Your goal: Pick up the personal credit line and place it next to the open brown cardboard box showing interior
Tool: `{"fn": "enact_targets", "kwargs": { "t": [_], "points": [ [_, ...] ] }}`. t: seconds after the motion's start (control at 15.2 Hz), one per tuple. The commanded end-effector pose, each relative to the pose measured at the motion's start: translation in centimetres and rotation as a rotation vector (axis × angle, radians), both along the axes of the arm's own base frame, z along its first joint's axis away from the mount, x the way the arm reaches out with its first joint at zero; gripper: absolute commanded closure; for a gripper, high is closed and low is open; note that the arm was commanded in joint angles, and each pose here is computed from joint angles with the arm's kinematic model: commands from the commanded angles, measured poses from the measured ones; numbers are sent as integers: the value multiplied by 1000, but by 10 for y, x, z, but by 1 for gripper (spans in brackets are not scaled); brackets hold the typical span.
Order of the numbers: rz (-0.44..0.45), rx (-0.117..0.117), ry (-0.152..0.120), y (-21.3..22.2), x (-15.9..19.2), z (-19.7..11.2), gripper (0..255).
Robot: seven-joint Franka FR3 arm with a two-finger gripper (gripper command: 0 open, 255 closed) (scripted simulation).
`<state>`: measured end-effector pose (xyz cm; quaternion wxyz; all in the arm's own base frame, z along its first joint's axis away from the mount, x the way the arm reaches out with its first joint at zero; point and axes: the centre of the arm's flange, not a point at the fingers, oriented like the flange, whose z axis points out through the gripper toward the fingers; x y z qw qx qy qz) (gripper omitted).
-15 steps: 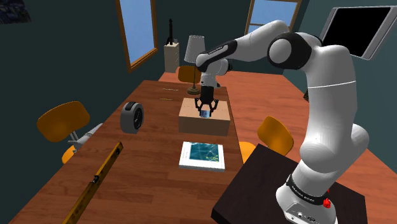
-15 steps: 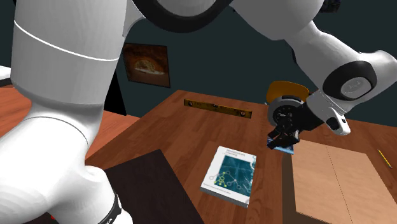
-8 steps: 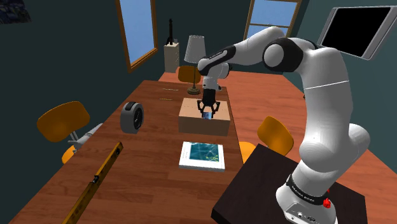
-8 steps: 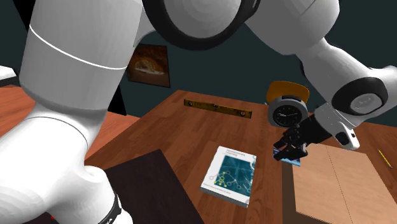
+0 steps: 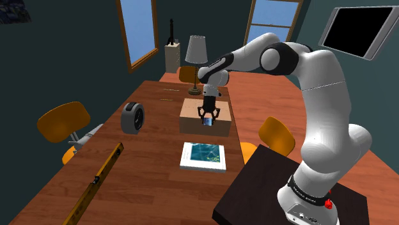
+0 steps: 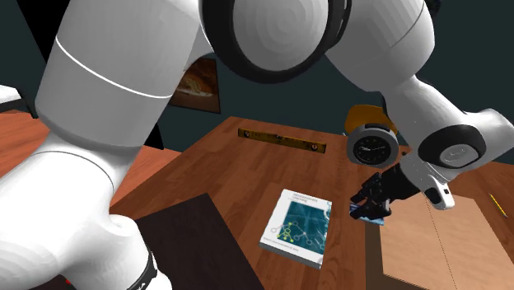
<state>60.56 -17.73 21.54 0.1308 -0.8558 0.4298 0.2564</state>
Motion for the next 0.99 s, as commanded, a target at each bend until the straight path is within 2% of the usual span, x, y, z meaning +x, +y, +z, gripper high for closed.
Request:
{"fn": "enact_targets", "kwargs": {
  "t": [0.0, 0.92],
  "points": [
    [0, 0, 0, -1, 0, -10, 255],
    [0, 0, 0, -1, 0, -84, 255]
  ]
}}
